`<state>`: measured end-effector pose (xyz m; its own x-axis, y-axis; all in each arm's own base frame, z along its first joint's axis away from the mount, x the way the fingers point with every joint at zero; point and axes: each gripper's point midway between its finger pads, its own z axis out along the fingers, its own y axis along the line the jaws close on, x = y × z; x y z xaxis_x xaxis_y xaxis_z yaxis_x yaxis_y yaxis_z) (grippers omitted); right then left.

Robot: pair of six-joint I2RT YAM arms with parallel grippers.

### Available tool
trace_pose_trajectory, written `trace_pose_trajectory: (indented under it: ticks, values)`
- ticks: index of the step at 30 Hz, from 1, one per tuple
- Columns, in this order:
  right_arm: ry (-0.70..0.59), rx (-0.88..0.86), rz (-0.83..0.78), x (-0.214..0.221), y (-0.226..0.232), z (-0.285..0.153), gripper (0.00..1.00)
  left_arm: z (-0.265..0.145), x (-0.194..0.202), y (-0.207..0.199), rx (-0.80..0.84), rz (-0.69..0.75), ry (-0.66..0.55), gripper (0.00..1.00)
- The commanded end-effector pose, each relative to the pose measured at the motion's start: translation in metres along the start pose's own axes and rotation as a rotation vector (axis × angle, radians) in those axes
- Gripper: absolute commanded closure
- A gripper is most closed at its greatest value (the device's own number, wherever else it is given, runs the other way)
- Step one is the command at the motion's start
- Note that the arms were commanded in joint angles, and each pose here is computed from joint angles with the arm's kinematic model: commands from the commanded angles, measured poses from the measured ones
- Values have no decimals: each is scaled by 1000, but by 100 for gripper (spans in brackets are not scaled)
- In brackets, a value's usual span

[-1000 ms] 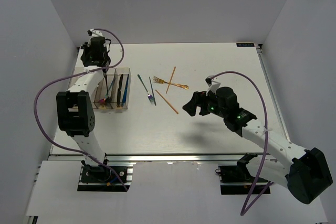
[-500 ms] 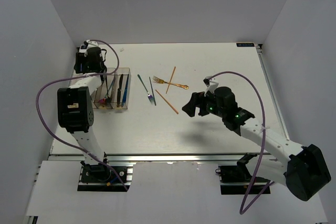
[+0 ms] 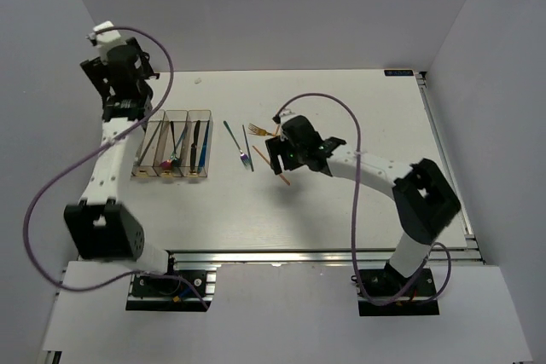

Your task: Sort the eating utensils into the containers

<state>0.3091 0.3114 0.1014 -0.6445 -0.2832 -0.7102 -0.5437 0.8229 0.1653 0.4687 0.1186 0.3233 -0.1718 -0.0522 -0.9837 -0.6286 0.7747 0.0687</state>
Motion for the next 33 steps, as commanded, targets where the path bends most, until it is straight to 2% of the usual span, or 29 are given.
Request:
trace_pose_trajectory:
  ticks: [1, 3, 5, 6, 7, 12, 14, 18, 22, 25, 27, 28, 29, 30, 31, 32, 33]
  values:
    - [95, 140, -98, -3, -21, 16, 26, -74, -36, 20, 108, -292, 14, 2]
    - [183, 146, -125, 15, -23, 35, 34, -95, -18, 10, 238, -301, 44, 2]
    - [227, 132, -162, 19, -19, 49, 43, -116, 17, 19, 280, -266, 73, 2]
    - [252, 132, -166, 23, -19, 51, 50, -120, 27, 24, 276, -253, 78, 2]
    - [266, 112, -171, 26, -16, 54, 51, -126, 46, 33, 260, -239, 90, 2]
    - [334, 85, -162, 47, -9, 69, 56, -137, 52, 32, 308, -262, 74, 2]
    - [374, 95, -150, 62, -11, 71, 65, -135, 55, 27, 318, -258, 93, 2]
    - [475, 147, -125, 97, -23, 64, 98, -136, 68, 10, 394, -246, 158, 2]
    - [518, 156, -98, 116, -26, 53, 100, -138, 73, 6, 406, -252, 191, 2]
    - [474, 130, -53, 109, -19, 37, 100, -153, 81, -10, 515, -287, 242, 2]
    - [351, 60, -10, 77, -1, 20, 100, -184, 95, -39, 740, -328, 314, 2]
    - [295, 14, 26, 64, 10, 13, 100, -195, 88, -52, 829, -410, 304, 2]
    - [218, -47, 52, 50, 22, -7, 100, -208, 88, -62, 914, -459, 311, 2]
    - [121, -192, 81, 27, 49, -14, 100, -232, 109, -71, 1031, -497, 374, 2]
    - [55, -264, 139, 12, 65, -26, 100, -246, 91, -82, 1119, -601, 331, 2]
    - [-7, -333, 172, 8, 75, -46, 100, -259, 93, -88, 1173, -629, 343, 2]
    - [-139, -462, 187, -22, 96, -60, 100, -277, 97, -99, 1233, -634, 368, 2]
